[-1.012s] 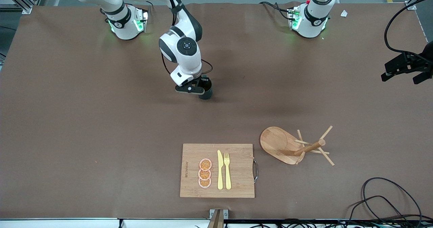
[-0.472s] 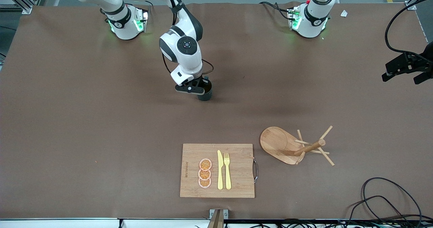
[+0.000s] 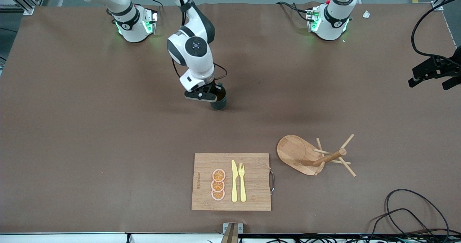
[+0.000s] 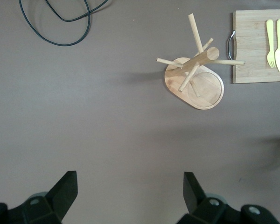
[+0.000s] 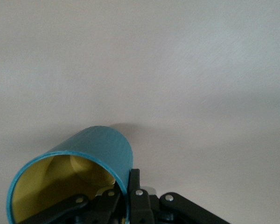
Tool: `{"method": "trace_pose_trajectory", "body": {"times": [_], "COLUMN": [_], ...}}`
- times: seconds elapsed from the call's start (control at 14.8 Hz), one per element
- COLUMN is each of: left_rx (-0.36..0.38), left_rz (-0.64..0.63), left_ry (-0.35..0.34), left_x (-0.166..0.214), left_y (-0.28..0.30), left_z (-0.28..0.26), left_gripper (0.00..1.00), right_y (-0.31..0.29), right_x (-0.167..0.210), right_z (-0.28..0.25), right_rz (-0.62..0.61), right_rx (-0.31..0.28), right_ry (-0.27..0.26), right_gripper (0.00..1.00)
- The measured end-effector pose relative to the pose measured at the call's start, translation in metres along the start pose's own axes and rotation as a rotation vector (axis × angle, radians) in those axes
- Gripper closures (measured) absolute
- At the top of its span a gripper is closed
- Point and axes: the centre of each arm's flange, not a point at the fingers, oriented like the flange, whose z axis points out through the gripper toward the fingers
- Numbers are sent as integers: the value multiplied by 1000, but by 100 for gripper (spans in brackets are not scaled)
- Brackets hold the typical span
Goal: Transfer cup from left to right arm and place
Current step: 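Carry the teal mug sideways with the right gripper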
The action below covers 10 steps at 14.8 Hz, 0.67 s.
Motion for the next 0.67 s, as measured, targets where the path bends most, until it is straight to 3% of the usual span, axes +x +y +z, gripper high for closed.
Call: {"method": "trace_pose_trajectory", "body": {"times": [0.34, 0.67], "left_rx": [0, 0], "left_rz": [0, 1], "left_ry": [0, 1], "left_x": [0, 0], "left_y": [0, 0], "left_z": [0, 0], "left_gripper": [0, 0], "right_y": [133, 241], "right_x": [98, 146], "right_z": [-72, -87], "right_rz": [-147, -322], "right_rx": [-20, -54], "right_ry": [-44, -38], "right_gripper": [96, 96]}}
